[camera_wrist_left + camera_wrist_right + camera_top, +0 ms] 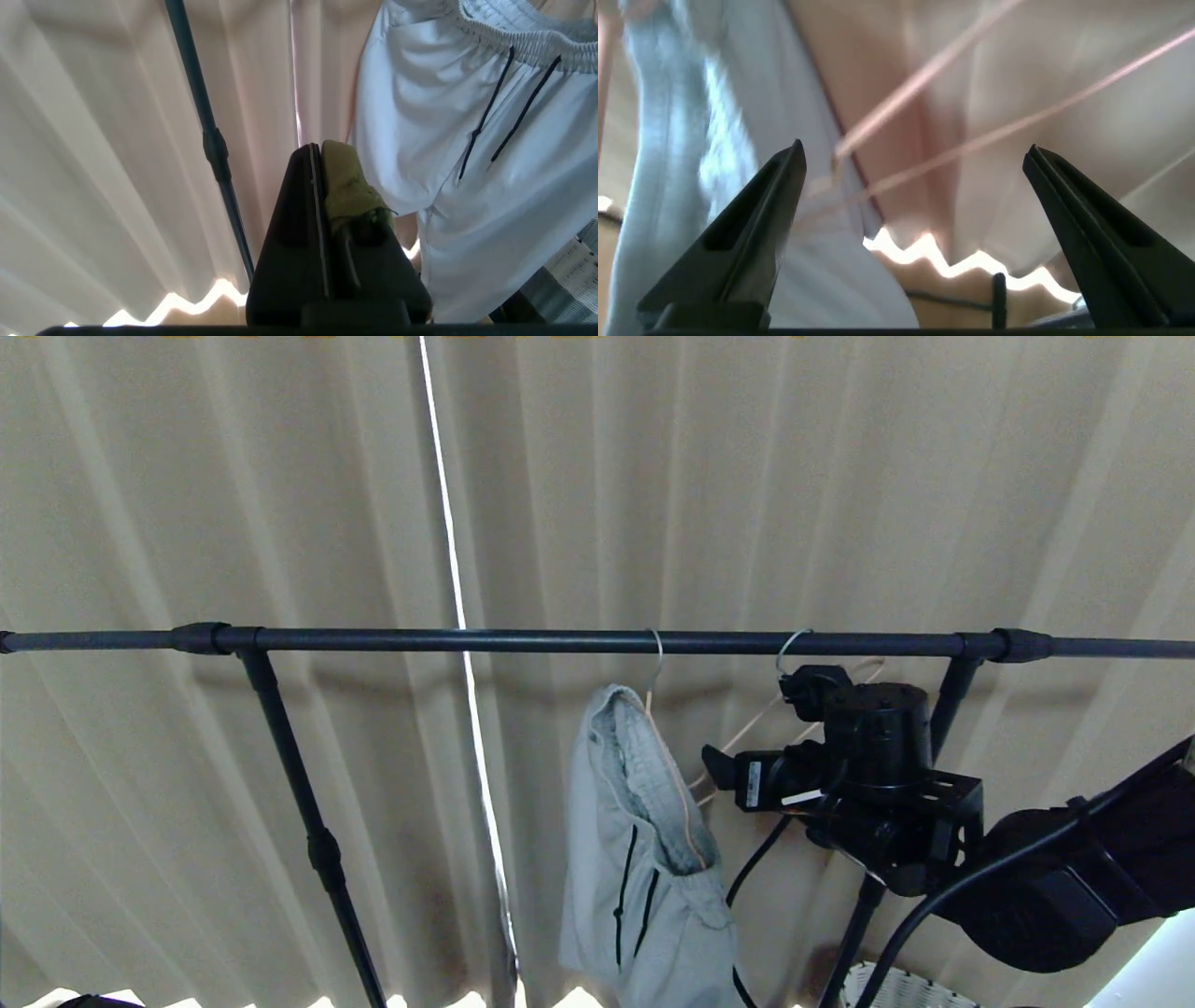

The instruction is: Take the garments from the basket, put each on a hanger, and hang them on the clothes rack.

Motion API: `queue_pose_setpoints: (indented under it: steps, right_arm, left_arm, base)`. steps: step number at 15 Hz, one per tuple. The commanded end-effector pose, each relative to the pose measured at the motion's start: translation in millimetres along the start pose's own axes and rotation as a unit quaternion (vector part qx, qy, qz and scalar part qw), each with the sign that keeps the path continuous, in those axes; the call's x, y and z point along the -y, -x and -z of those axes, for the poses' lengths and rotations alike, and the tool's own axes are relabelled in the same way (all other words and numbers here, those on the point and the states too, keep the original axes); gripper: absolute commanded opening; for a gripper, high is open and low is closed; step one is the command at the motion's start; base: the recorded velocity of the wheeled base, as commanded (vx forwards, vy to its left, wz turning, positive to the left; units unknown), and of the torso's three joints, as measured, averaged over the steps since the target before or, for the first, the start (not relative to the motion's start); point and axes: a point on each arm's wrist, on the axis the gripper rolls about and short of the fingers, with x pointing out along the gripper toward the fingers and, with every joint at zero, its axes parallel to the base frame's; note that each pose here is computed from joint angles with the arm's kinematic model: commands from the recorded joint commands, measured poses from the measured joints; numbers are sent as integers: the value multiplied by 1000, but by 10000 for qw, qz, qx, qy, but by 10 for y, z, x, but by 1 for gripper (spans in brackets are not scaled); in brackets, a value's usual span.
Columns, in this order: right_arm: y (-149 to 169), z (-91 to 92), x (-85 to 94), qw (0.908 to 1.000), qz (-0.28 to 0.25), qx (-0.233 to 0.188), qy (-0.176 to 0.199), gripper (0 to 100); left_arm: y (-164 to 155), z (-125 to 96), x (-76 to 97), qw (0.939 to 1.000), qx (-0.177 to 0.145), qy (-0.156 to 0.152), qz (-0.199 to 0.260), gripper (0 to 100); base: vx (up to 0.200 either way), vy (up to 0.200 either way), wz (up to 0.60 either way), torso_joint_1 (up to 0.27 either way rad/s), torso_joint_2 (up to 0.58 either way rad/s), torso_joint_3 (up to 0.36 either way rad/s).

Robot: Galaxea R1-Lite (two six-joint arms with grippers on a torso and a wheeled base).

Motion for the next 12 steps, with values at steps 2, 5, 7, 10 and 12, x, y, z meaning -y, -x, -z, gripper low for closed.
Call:
queue_pose_setpoints:
  steps: [2, 5, 7, 10, 12]
  right_arm:
    - [-227, 45, -63, 9998, 180, -3, -51, 100]
    - [-373, 21, -76, 9993, 360, 94, -92, 100]
    - [-419, 67, -64, 9990, 440, 46, -66, 100]
    - [-424, 122, -25, 9984, 570, -31, -39, 100]
    - [-385, 178, 14, 9974, 708, -99, 7, 100]
  left_arm:
    - [1, 1, 0, 10000, 5, 0, -1, 0]
    - [-1, 1, 0, 10000, -3, 0, 0, 0]
    - [-1, 15, 1, 10000, -18, 1, 1, 0]
    - [-1, 15, 1, 10000, -18, 1, 1, 0]
    - [-1, 19, 1, 10000, -25, 2, 1, 0]
  base:
    - [0, 0, 0, 0, 0, 0]
    - [0, 0, 0, 0, 0, 0]
    - [0, 0, 0, 0, 0, 0]
    - [0, 0, 0, 0, 0, 0]
    - [0, 0, 0, 0, 0, 0]
